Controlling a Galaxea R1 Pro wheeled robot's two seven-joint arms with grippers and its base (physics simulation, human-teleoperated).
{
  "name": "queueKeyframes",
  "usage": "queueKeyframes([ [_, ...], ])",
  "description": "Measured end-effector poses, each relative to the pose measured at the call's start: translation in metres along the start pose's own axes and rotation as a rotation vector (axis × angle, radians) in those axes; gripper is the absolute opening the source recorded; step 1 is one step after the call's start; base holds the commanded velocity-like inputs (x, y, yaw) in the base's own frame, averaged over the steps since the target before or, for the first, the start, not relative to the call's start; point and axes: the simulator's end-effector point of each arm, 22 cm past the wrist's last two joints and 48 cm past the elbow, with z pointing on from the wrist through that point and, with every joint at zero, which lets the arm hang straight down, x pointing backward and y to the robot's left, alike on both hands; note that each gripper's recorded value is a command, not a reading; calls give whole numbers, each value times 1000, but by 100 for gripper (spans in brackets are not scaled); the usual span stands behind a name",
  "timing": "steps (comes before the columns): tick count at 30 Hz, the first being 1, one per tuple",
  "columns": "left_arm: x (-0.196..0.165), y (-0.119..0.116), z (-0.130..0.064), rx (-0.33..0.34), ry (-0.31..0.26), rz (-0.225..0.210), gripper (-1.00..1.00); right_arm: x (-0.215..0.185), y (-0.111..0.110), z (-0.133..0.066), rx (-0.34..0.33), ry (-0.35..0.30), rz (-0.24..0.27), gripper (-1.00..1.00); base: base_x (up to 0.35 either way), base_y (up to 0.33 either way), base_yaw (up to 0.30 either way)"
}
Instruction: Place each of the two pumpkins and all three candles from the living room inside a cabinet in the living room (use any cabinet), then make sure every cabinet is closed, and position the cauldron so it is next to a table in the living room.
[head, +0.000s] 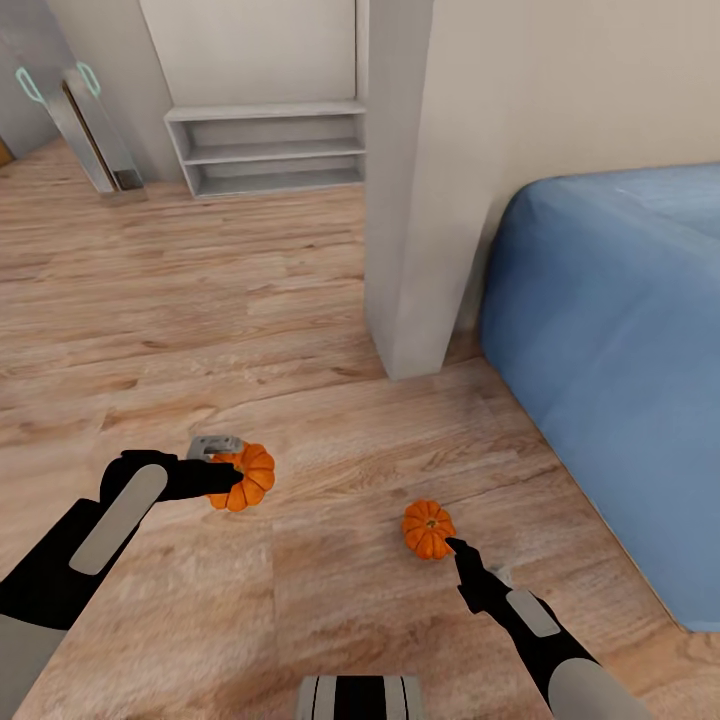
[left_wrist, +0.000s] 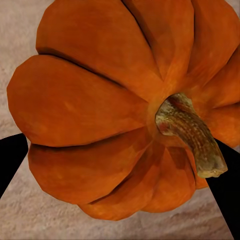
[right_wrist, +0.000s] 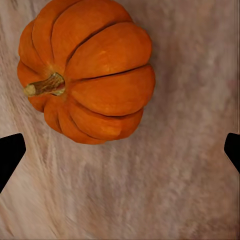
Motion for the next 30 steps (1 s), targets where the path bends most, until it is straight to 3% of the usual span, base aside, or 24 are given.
queueKeyframes([
  [10, 10, 2, 14, -1, 28, -3, -100, 3, -15, 7, 26, 7, 6, 100, 0, 0, 0],
  [30, 10, 1, 14, 1, 28, -3, -100, 3, -14, 7, 25, 8, 7, 100, 41, 0, 0],
])
